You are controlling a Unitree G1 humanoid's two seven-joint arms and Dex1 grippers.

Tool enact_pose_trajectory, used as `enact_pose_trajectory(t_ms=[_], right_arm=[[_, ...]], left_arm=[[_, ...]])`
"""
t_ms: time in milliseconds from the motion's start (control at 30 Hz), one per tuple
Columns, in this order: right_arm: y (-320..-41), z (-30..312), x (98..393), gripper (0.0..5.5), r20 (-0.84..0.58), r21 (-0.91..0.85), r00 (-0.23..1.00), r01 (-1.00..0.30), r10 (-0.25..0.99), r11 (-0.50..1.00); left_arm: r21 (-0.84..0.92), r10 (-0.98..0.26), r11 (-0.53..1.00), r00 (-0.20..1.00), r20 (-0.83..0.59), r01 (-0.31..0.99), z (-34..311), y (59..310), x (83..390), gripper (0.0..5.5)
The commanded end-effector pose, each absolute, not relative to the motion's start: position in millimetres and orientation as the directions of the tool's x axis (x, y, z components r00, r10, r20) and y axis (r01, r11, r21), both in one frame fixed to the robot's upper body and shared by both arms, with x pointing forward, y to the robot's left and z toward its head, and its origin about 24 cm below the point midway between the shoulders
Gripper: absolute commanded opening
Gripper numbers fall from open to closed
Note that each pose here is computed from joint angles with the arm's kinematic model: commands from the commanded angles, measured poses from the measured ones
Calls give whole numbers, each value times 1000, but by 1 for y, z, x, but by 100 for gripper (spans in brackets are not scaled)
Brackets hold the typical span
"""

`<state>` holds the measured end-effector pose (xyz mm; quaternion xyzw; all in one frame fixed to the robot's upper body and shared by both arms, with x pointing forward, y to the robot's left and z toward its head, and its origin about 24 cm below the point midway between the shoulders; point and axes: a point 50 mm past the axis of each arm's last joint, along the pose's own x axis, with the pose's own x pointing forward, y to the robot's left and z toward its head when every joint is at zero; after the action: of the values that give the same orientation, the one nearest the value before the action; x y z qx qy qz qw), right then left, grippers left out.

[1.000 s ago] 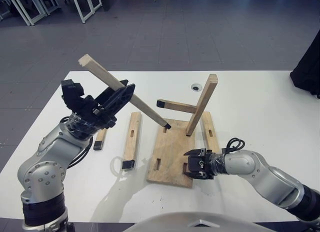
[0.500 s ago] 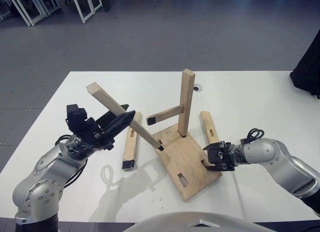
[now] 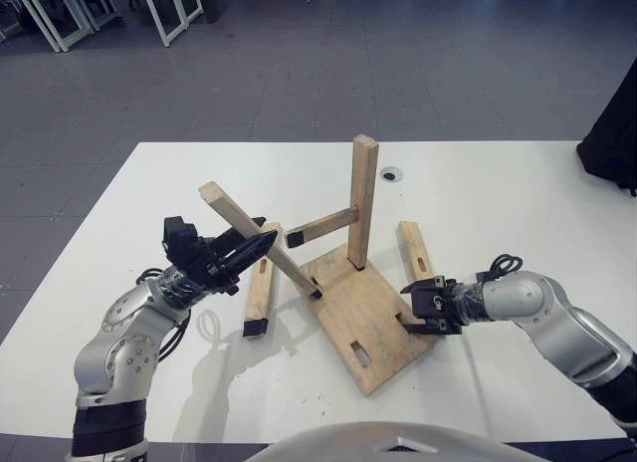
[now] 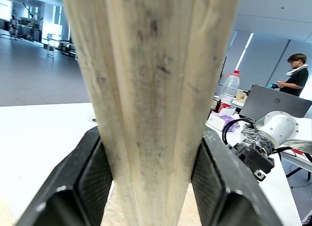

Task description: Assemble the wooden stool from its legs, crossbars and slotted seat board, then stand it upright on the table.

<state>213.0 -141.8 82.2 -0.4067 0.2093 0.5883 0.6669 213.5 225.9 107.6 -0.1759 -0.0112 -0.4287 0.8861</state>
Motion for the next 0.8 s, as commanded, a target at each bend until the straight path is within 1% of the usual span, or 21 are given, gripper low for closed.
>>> enact_pose_trajectory(t_ms=[33,133,267,400,500,600,700,800], right_arm=[[-149,73,214,306,-791,-267,216,-964,572,-5],[-149,70,212,306,-790,-266,216,-964,574,-3],[-145,70,210,306,-781,-273,217,-962,586,-7],[-144,69,207,306,-777,-269,215,-963,591,-3],[-142,68,206,306,-777,-263,211,-965,593,-2],[-140,69,206,306,-771,-269,209,-963,601,-10],[-137,78,210,306,-740,-296,229,-955,632,-1],[-134,104,219,306,-667,-325,256,-945,699,36]], left_arm=[[-313,-727,629,681,87,711,101,232,228,207],[-299,-740,632,672,43,715,98,230,229,207],[-264,-737,667,668,-99,697,88,226,231,207],[-218,-753,658,632,-184,721,83,221,229,207],[-231,-774,632,594,-218,740,81,215,228,207],[-260,-780,624,568,-263,737,71,215,227,207],[-275,-782,622,559,-277,733,65,214,226,207],[-289,-787,614,538,-302,735,59,213,223,207]])
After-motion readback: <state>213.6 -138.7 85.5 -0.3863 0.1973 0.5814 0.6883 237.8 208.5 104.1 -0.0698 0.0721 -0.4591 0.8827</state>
